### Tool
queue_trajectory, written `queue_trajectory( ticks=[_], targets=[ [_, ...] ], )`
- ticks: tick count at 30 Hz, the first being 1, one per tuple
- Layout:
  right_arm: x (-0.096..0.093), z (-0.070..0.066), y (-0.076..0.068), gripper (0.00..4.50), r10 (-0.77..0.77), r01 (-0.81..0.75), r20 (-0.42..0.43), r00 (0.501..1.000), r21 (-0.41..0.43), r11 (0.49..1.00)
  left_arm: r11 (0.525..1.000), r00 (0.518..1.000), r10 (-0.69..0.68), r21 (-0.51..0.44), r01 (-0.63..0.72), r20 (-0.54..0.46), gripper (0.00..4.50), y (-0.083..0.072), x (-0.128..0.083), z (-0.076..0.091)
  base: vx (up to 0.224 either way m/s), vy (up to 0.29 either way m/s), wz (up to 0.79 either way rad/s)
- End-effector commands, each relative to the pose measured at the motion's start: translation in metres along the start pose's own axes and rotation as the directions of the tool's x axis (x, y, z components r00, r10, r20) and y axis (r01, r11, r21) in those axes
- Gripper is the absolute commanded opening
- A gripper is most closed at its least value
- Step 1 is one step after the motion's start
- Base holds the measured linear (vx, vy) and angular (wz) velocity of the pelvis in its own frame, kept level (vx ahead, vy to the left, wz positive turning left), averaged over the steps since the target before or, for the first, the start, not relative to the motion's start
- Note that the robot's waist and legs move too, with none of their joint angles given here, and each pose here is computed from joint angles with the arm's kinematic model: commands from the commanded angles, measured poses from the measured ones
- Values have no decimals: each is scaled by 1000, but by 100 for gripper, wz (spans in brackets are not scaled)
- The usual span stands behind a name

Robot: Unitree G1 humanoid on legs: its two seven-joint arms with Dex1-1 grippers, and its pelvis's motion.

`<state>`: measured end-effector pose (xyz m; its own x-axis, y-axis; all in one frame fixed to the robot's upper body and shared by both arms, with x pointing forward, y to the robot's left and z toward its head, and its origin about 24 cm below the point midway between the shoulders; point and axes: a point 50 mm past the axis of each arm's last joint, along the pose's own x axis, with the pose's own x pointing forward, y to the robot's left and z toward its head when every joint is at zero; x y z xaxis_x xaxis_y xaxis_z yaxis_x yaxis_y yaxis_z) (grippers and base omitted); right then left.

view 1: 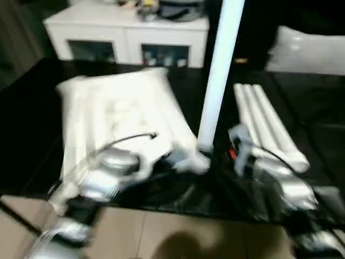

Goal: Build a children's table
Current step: Rotate leg to tighten

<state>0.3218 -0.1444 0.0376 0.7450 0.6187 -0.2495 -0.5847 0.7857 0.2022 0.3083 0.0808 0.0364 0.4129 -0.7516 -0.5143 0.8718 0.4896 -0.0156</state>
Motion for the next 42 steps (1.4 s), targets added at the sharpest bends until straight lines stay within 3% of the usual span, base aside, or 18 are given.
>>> queue_trajectory(
  ticks=[1, 5, 6, 12, 18, 19, 25, 30, 36, 37, 42],
  targets=[
    [16, -26, 6, 234, -137, 149, -113, 984, 105, 983, 999, 999, 5, -39, -3, 52, 0, -14, 22, 18, 0, 0, 0],
    [21, -22, 5, 234, -191, 201, -85, 978, 122, 972, 997, 997, 71, -32, -70, 38, 0, -13, 26, 23, 0, 0, 0],
    [22, -22, 6, 290, -186, 195, -78, 979, 115, 974, 997, 997, 75, -25, -74, 34, 0, -13, 26, 23, 0, 0, 0],
    [18, -14, 9, 329, -132, 127, 22, 991, 167, 978, 995, 996, 88, 51, -87, -15, 0, -6, 18, 12, 0, 0, 0],
    [1, -3, 0, 382, -57, 42, 105, 993, 136, 990, 992, 994, 90, 98, -84, -63, 0, 6, 7, -2, 0, 0, 0],
    [-7, 0, -2, 396, 1, -12, 116, 993, 94, 995, 991, 994, 77, 110, -69, -71, 0, 7, 5, -4, 0, 0, 0],
    [-29, 9, -9, 436, 116, -118, 114, 987, 6, 993, 984, 993, 10, 177, 12, -121, 0, 7, -3, -14, 0, 0, 0],
    [-50, 19, -15, 436, 237, -232, 61, 970, -82, 969, 969, 981, -67, 221, 108, -183, 0, 9, -14, -25, 0, 0, 0],
    [-51, 21, -21, 436, 231, -232, -29, 973, -192, 954, 932, 957, -184, 269, 242, -224, 0, 4, -23, -30, 0, 0, 0],
    [-52, 22, -15, 436, 321, -326, -58, 945, -215, 921, 904, 932, -233, 290, 313, -277, 0, 1, -28, -33, 0, 0, 0],
    [-53, 22, -10, 390, 417, -443, -151, 896, -260, 858, 871, 918, -278, 329, 365, -281, 0, 1, -32, -30, 0, 0, 0]
  ],
)
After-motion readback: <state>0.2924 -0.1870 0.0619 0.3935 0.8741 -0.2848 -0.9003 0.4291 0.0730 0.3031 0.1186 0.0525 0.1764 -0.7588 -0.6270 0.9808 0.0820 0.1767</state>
